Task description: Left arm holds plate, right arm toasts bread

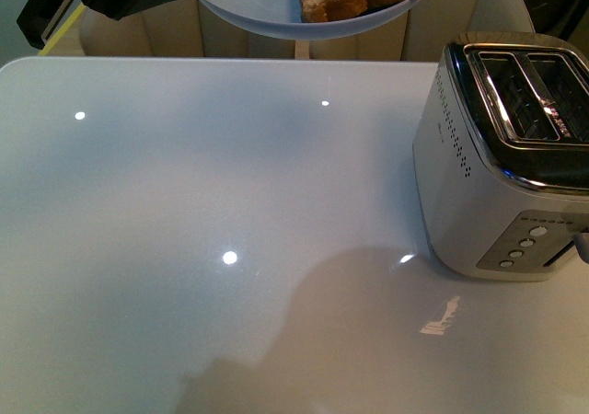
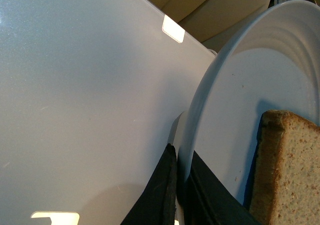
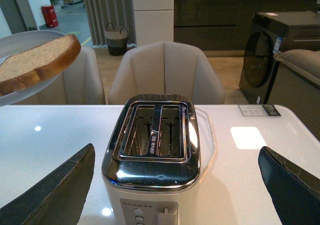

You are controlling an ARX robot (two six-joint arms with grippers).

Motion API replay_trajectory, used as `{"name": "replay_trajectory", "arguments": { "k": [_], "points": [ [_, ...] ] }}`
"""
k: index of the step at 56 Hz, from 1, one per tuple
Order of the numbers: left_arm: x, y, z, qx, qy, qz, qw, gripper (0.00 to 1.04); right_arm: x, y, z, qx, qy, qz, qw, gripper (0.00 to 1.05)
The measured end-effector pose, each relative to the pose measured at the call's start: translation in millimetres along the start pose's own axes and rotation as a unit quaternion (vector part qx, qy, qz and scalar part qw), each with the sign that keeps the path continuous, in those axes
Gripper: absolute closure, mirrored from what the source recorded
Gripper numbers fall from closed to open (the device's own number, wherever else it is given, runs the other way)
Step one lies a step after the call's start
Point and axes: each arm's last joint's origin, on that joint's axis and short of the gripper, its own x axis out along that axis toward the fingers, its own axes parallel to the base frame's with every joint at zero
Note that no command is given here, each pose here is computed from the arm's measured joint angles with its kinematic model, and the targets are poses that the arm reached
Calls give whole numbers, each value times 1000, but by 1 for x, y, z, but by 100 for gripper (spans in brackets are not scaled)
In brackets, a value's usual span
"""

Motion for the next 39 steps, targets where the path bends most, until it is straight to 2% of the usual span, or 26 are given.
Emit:
{"name": "replay_trajectory", "arguments": {
  "k": [2,4,9,12,17,25,32,39],
  "points": [
    [0,0,0,0,0,0,1000,102,0,0,-1,-5,10,7,1000,9],
    [0,0,0,0,0,0,1000,102,0,0,-1,-17,54,33,998,9],
    [0,0,0,0,-1,1,1000,102,3,3,-3,-24,198,97,975,9],
    [0,-1,0,1,0,-1,1000,102,6,4,-6,-20,232,119,965,9],
    [0,-1,0,1,0,-1,1000,102,13,4,-1,-16,234,132,963,9],
    [-1,-1,1,0,-2,0,1000,102,35,4,30,-4,184,148,972,9],
    [-1,-1,0,0,-2,-1,1000,102,70,6,62,38,142,161,976,9],
    [-1,-1,0,0,-2,0,1000,102,99,18,72,81,135,190,969,9]
  ]
}}
